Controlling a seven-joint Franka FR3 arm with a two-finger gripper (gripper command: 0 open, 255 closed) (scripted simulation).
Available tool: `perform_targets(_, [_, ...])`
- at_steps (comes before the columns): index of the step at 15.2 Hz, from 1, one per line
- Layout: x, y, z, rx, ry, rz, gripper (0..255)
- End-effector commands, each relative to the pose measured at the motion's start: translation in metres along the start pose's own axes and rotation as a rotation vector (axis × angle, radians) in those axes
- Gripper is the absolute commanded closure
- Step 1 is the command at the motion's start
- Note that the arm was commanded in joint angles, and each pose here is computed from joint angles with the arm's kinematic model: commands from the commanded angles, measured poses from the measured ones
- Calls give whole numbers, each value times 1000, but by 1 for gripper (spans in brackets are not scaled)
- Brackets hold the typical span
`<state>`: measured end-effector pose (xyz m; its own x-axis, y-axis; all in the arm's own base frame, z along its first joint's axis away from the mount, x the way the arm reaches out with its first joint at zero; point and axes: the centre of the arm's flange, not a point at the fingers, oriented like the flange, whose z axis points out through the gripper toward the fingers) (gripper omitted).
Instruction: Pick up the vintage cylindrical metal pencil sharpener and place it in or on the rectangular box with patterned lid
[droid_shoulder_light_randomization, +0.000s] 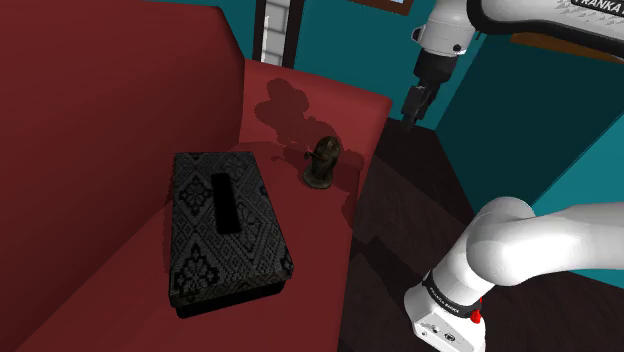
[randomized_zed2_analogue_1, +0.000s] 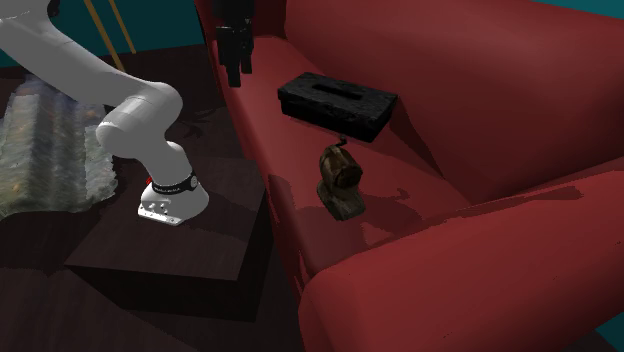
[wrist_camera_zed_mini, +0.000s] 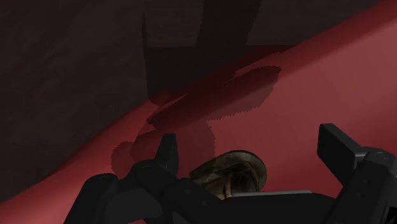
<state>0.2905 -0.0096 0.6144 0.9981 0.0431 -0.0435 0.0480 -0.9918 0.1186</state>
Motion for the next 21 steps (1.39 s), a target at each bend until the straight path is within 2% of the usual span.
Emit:
perform_targets(1, [0,0,0,0,0,0,0])
perform_targets(11, [102,-5,72,89,55,-234,0])
perform_targets(21, [203,-40,137,177,111,-467,0])
